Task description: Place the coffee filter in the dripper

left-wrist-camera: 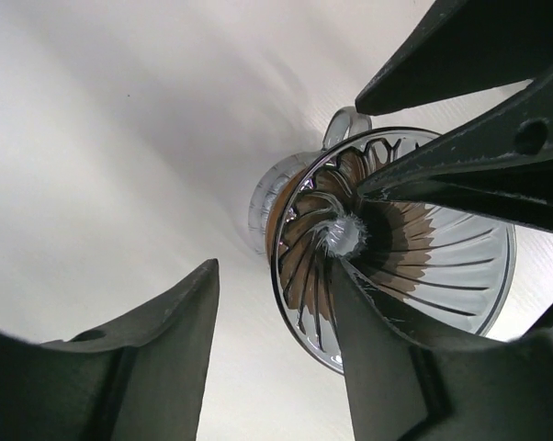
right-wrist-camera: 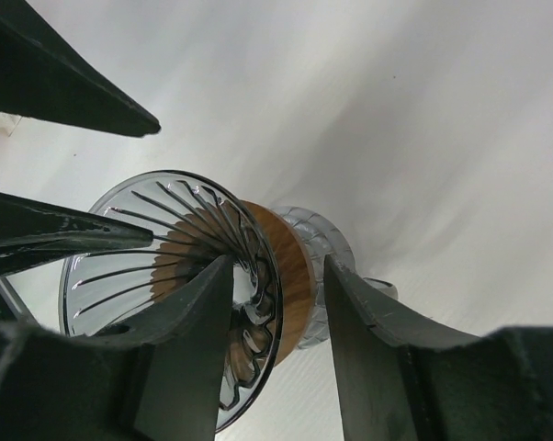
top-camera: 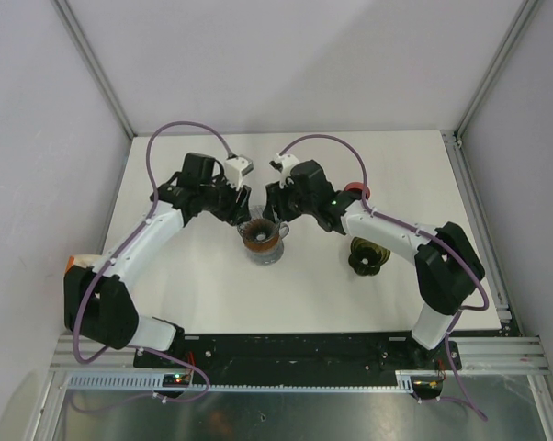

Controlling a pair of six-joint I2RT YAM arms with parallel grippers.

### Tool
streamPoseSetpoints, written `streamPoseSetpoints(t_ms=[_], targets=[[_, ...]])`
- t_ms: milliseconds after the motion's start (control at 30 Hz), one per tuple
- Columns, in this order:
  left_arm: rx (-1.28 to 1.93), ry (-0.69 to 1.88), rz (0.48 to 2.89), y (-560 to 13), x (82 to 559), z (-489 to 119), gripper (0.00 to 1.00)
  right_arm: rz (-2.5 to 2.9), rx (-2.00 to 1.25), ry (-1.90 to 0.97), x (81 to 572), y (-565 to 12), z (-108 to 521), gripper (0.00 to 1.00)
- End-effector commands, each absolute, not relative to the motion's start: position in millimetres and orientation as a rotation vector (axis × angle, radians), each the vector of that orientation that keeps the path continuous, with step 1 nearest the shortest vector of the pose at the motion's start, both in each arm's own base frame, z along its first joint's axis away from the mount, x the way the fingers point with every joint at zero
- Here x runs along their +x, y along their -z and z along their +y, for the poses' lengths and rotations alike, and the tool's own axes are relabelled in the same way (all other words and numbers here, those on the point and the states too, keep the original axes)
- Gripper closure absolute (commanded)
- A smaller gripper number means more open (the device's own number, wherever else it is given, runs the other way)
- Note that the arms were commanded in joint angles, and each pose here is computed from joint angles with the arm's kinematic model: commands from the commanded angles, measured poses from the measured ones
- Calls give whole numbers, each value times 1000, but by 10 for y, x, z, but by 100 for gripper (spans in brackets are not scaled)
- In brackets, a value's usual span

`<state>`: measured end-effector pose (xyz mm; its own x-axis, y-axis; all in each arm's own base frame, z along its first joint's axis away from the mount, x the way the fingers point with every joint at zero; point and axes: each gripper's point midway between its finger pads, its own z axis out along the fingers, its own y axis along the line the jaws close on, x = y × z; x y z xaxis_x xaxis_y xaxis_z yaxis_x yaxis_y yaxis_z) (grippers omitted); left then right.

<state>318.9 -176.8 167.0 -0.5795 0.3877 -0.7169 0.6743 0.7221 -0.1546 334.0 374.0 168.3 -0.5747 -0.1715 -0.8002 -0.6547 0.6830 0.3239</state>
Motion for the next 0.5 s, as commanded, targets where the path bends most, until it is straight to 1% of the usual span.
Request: streamPoseSetpoints(t_ms=[0,133,300,400,467], targets=[[804,498,2143,-2069,3250,-1751,42,2023,-639,-792,3387,-2068,3781,51],[780,391,2103,-2253,3293,-1615,35,1987,-642,-775,3382,-2254,3735,48],[689,157,2078,-2429,3322,-1220,25,1933,-642,-749,3334,-2536,3621,48],[601,44,2096,-2459,3334,-919,23,1903,-636,-722,3304,-2700,3521,48],[537,-4,2125,-2424,3340,-701,25,1893,-637,-699,3289,-2757,3464,48]])
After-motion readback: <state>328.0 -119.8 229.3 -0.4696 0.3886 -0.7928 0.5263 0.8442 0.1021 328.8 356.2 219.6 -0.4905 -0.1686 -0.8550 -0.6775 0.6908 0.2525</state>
